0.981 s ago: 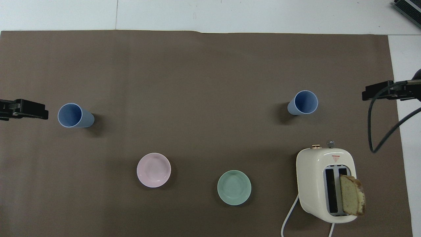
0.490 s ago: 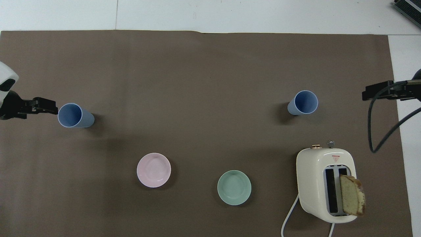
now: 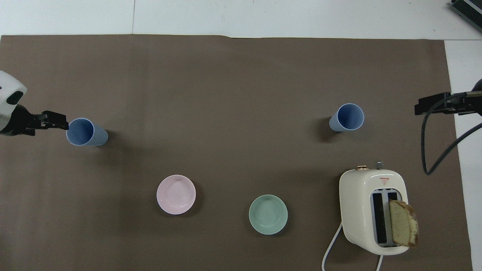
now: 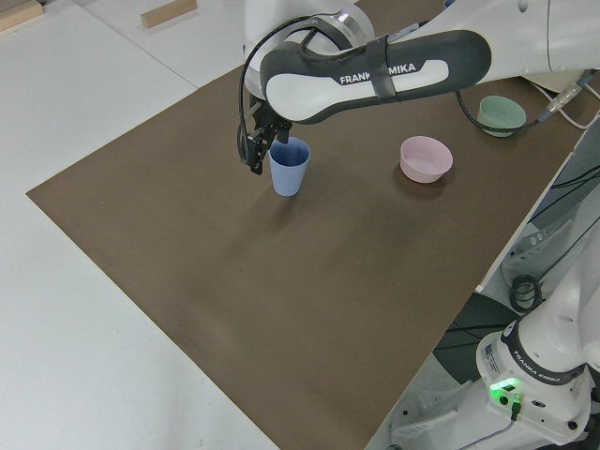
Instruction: Stack blue cups with both arms
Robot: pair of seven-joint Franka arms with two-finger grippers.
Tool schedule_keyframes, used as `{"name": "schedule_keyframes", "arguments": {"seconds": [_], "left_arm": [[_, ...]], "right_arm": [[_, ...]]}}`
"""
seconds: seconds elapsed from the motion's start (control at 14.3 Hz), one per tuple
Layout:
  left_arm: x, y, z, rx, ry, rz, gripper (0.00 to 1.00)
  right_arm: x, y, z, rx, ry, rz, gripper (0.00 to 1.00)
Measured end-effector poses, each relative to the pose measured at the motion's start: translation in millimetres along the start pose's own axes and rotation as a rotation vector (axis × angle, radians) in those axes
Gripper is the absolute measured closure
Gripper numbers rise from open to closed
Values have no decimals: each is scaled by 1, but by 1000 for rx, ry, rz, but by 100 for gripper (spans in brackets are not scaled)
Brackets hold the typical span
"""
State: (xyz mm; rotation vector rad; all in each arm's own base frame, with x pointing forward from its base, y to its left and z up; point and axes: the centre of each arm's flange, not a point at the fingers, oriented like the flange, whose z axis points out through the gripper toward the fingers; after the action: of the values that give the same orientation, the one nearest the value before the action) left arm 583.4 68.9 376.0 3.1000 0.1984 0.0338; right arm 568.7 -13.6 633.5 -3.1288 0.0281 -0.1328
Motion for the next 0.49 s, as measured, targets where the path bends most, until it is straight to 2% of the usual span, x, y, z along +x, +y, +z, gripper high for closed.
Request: {"name": "schedule_keyframes", "arguments": {"seconds": [0.14, 0.21, 0.28, 0.35, 0.49], "left_arm": [[-3, 0, 5, 0, 0, -1, 0], [-3, 1, 5, 0, 2, 0, 6], [-3, 1, 4, 0, 3, 0, 7], [-3, 2, 3, 0, 4, 1, 17], [-2, 2, 1, 0, 8, 2, 44]], "right_arm": [[0, 0, 0, 0, 0, 0, 0], [0, 0, 0, 0, 0, 0, 0], [0, 0, 0, 0, 0, 0, 0], [0, 0, 0, 0, 0, 0, 0], [0, 0, 0, 0, 0, 0, 0]]}}
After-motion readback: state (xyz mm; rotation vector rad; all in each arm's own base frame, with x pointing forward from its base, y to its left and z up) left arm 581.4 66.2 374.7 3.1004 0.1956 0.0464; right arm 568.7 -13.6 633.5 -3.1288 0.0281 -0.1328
